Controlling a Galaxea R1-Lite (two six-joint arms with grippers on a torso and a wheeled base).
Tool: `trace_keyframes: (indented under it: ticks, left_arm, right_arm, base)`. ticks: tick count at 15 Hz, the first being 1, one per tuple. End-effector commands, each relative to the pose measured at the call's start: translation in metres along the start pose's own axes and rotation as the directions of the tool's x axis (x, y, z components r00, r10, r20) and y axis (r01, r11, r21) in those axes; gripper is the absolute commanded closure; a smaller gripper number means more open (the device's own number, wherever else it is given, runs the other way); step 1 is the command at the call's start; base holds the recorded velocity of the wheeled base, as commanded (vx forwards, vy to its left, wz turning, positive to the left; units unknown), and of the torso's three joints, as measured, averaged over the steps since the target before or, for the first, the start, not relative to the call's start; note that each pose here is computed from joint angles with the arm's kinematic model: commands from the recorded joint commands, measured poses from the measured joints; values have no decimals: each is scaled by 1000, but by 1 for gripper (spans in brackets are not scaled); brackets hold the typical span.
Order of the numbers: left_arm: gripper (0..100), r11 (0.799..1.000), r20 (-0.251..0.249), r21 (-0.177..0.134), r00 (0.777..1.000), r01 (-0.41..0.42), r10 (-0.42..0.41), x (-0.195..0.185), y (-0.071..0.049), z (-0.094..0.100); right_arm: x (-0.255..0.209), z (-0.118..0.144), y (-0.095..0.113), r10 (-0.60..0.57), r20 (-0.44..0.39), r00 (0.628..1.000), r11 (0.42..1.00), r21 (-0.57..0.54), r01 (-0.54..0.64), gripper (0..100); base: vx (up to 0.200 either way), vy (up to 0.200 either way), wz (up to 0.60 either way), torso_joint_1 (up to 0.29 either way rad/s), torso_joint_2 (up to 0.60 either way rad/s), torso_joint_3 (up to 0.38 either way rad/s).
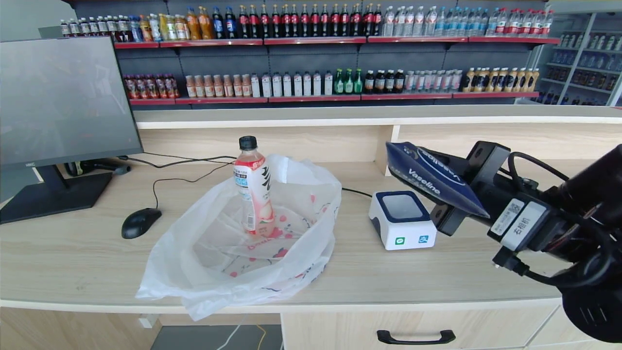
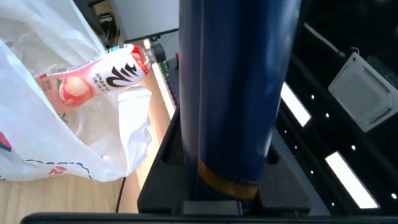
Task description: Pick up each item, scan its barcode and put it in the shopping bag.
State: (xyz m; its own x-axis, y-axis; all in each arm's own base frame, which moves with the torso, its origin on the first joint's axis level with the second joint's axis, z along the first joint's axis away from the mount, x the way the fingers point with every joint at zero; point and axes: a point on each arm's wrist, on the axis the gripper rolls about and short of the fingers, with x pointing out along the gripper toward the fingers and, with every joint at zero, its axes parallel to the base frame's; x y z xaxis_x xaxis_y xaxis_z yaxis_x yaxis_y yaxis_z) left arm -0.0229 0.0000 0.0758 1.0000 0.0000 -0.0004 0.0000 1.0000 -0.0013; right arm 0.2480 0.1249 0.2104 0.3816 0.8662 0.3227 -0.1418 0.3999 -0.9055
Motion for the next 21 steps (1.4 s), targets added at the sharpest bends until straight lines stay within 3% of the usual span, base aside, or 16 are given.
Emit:
trace_keyframes:
  ticks: [1, 3, 6, 8, 9, 11, 12, 15, 21]
  left_arm:
    - [0, 1000, 0, 0, 1000, 0, 0, 0, 0, 0]
    - [0, 1000, 0, 0, 1000, 0, 0, 0, 0, 0]
    - [0, 1000, 0, 0, 1000, 0, 0, 0, 0, 0]
    - [0, 1000, 0, 0, 1000, 0, 0, 0, 0, 0]
    - [0, 1000, 0, 0, 1000, 0, 0, 0, 0, 0]
    - [0, 1000, 0, 0, 1000, -2, 2, 0, 0, 0]
    - [0, 1000, 0, 0, 1000, 0, 0, 0, 0, 0]
    - [0, 1000, 0, 6, 1000, 0, 0, 0, 0, 0]
    - [0, 1000, 0, 3, 1000, 0, 0, 0, 0, 0]
  right_arm:
    - [2, 25, -11, -70, 9, 997, 996, 49, 70, 100]
    - [3, 31, 0, -74, -33, 997, 979, 190, 79, 100]
    - [-5, 38, 9, -122, -174, 977, 875, 446, 189, 100]
    - [-10, 39, 21, -125, -283, 951, 694, 660, 288, 100]
    - [-12, 38, 24, -120, -302, 946, 651, 696, 305, 100]
    - [-14, 26, 40, -104, -428, 898, 522, 745, 415, 100]
    - [-16, 24, 44, -96, -463, 881, 484, 752, 448, 100]
    - [-12, 19, 45, -107, -480, 870, 454, 755, 473, 100]
    - [-11, 12, 56, -67, -499, 864, 452, 757, 472, 100]
  base:
    - [0, 0, 0, 0, 0, 0]
    - [0, 0, 0, 0, 0, 0]
    - [0, 0, 0, 0, 0, 0]
    - [0, 0, 0, 0, 0, 0]
    - [0, 0, 0, 0, 0, 0]
    - [0, 0, 0, 0, 0, 0]
    - [0, 0, 0, 0, 0, 0]
    - [0, 0, 0, 0, 0, 0]
    - [0, 0, 0, 0, 0, 0]
